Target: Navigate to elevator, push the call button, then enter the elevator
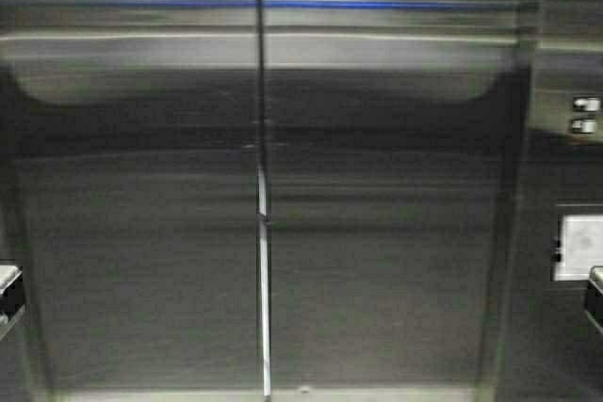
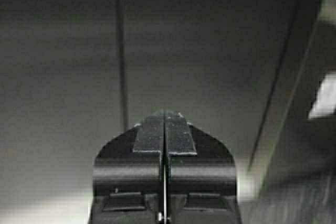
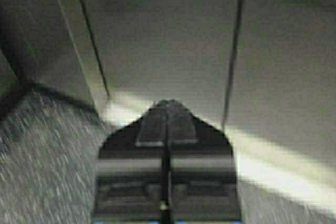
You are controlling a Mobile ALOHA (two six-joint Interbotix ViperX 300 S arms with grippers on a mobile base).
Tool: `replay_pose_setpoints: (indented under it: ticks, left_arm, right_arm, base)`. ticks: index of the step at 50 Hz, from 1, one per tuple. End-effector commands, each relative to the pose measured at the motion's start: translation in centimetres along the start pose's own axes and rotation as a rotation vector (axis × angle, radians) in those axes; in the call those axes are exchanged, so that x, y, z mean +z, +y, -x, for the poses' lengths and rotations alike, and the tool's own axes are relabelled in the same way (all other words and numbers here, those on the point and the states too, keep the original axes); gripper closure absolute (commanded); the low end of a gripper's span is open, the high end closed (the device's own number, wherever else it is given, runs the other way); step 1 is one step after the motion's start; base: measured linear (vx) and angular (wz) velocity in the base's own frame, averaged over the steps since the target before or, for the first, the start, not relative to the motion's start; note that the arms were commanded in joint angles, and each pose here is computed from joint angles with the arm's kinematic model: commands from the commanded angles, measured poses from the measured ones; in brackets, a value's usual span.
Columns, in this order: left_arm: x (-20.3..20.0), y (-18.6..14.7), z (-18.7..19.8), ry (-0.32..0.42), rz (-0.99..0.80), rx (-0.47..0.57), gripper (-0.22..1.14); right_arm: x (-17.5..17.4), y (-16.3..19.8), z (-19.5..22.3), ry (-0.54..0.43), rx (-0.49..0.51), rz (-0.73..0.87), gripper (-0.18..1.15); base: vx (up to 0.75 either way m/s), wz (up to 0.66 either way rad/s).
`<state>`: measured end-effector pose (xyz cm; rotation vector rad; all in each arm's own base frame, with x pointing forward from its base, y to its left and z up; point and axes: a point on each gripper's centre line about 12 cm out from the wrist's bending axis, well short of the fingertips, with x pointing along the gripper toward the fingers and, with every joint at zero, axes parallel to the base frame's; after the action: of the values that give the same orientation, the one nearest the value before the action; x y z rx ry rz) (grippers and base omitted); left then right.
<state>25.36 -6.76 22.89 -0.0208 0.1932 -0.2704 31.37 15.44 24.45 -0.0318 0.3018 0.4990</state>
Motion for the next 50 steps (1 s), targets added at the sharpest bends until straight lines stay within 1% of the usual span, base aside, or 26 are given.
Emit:
replay_pose_setpoints:
  ticks: [1,4,9,14,20,22,30,33,41,50]
  left_arm:
    - [-0.2,0.0,-1.6,0.029,0.004,-0.001,0.89]
    - [-0.2,0.0,-2.5,0.032,0.023,-0.001,0.89]
    - [1.3,-0.1,-4.3,-0.018,0.036,-0.01,0.89]
    - [3.4,-1.1,-6.2,-0.065,0.03,-0.042,0.89]
    - [4.4,-2.3,-7.3,-0.084,-0.001,-0.078,0.89]
    - [4.2,-2.4,-7.2,-0.08,-0.017,-0.082,0.89]
    - [1.1,-2.3,-6.2,-0.005,-0.097,-0.088,0.89]
    - [0.3,-2.2,-5.9,0.013,-0.1,-0.088,0.89]
    - [1.2,-2.5,-5.2,-0.027,-0.099,-0.094,0.89]
    - [1.5,-2.2,-2.7,-0.065,-0.064,-0.083,0.89]
  right_arm:
    - [2.2,0.2,0.4,-0.068,0.007,0.008,0.91]
    - [1.9,0.2,0.4,-0.062,0.007,0.007,0.91]
    - [2.0,0.2,0.4,-0.063,0.007,0.006,0.91]
    - [2.3,0.2,0.6,-0.074,0.007,0.005,0.91]
    - [2.8,0.2,1.1,-0.091,0.008,0.005,0.91]
    - [2.8,0.3,1.3,-0.094,0.008,0.005,0.91]
    - [3.1,0.3,2.0,-0.111,0.008,0.008,0.91]
    - [3.1,0.3,2.2,-0.114,0.009,0.008,0.91]
    - [3.4,0.4,2.7,-0.126,0.008,0.011,0.91]
    - [3.8,0.4,3.5,-0.145,0.008,0.011,0.91]
  base:
    - [-0.05,0.16]
    - [-0.04,0.16]
    - [-0.03,0.15]
    - [-0.03,0.11]
    - [-0.03,0.1]
    - [-0.02,0.1]
    - [-0.02,0.08]
    - [-0.01,0.06]
    - [-0.01,0.04]
    - [0.0,0.0]
